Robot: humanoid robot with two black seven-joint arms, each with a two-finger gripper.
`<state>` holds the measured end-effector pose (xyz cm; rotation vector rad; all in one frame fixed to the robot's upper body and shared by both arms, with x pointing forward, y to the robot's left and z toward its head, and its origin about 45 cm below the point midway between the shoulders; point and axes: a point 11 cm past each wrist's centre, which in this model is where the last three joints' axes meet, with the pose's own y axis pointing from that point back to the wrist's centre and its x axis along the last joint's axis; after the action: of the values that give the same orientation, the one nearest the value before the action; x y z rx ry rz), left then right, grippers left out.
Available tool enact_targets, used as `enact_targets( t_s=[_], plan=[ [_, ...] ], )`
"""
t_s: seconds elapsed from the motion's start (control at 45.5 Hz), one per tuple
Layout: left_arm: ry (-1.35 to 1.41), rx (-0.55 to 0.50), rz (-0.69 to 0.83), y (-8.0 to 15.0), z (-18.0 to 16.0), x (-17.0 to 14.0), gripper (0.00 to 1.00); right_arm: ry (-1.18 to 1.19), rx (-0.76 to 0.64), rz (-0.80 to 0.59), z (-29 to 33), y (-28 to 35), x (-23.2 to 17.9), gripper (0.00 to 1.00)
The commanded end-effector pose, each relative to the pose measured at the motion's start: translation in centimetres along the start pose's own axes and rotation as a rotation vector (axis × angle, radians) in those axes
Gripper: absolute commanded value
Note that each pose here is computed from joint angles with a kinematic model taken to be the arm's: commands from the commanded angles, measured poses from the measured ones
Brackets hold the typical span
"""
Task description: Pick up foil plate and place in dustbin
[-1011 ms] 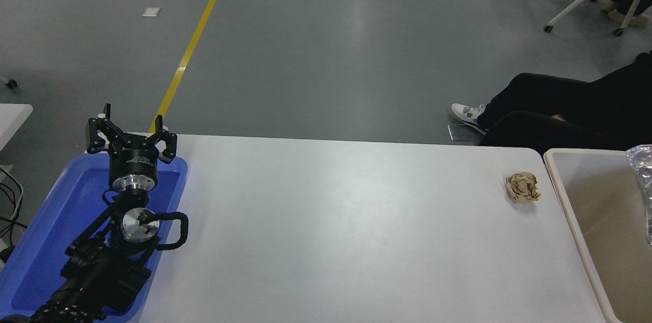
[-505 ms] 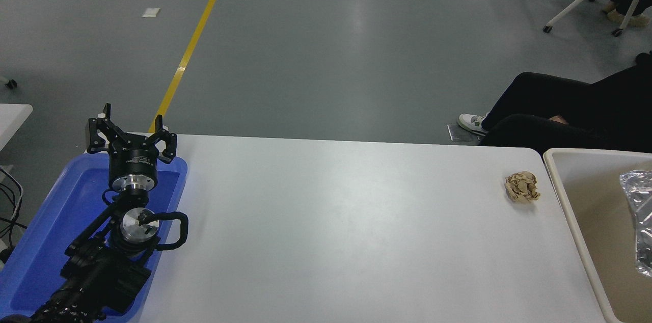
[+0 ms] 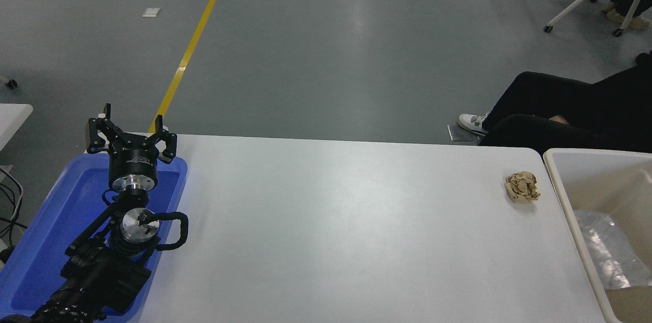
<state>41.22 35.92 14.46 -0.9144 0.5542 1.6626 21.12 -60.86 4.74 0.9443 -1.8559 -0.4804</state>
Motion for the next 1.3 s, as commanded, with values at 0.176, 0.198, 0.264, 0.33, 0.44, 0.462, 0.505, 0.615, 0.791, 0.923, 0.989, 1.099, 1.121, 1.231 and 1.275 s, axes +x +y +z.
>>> enact_targets(
  t_s=[0.176,0.198,0.264,0.33,0.44,0.462,0.505,0.615,0.791,0.923,0.989,1.099,1.121,1.231,1.275],
  plan=[
    [0.000,0.001,0.000,0.0,0.0,0.0,0.99,-0.037,0.066,-0.081,-4.4,0.2,0.5,1.00],
    [-0.001,-0.002,0.000,0.0,0.1,0.0,0.99,-0.040,0.072,-0.087,-4.7,0.2,0.6,1.00],
    [0.000,-0.001,0.000,0.0,0.0,0.0,0.99,-0.044,0.083,-0.091,-5.3,0.3,1.2,1.00],
    [0.000,0.001,0.000,0.0,0.0,0.0,0.99,-0.048,0.104,-0.103,-6.5,0.4,1.2,1.00],
    [-0.001,0.000,0.000,0.0,0.0,0.0,0.99,-0.032,0.138,-0.099,-8.6,0.7,2.1,1.00],
    [0.000,0.001,0.000,0.0,0.0,0.0,0.99,-0.032,0.146,-0.102,-9.1,0.8,2.2,1.00],
    [-0.001,0.000,0.000,0.0,0.0,0.0,0.99,-0.019,0.158,-0.112,-10.0,1.0,2.4,1.00],
    [0.000,-0.001,0.000,0.0,0.0,0.0,0.99,0.052,0.182,-0.151,-11.9,1.6,2.4,1.00],
    [0.000,0.001,0.000,0.0,0.0,0.0,0.99,0.140,0.228,-0.240,-14.5,3.4,2.2,1.00],
    [0.000,0.001,0.000,0.0,0.0,0.0,0.99,0.216,0.284,-0.300,-16.6,5.6,1.4,1.00],
    [0.000,0.000,-0.001,0.0,0.0,0.0,0.99,0.265,0.319,-0.327,-17.5,7.0,0.9,1.00],
    [-0.001,0.000,-0.001,0.0,0.0,0.0,0.99,0.380,0.389,-0.399,-18.6,10.1,0.1,1.00],
    [0.000,0.000,-0.002,0.0,0.0,-0.1,0.99,0.394,0.400,-0.406,-18.8,10.6,0.1,1.00],
    [0.000,0.001,-0.002,0.0,0.0,-0.1,0.99,0.484,0.423,-0.449,-18.6,12.8,-0.3,1.00],
    [0.000,0.000,-0.002,0.0,0.0,-0.1,0.99,0.524,0.423,-0.460,-18.4,13.6,-0.3,1.00]
  ],
)
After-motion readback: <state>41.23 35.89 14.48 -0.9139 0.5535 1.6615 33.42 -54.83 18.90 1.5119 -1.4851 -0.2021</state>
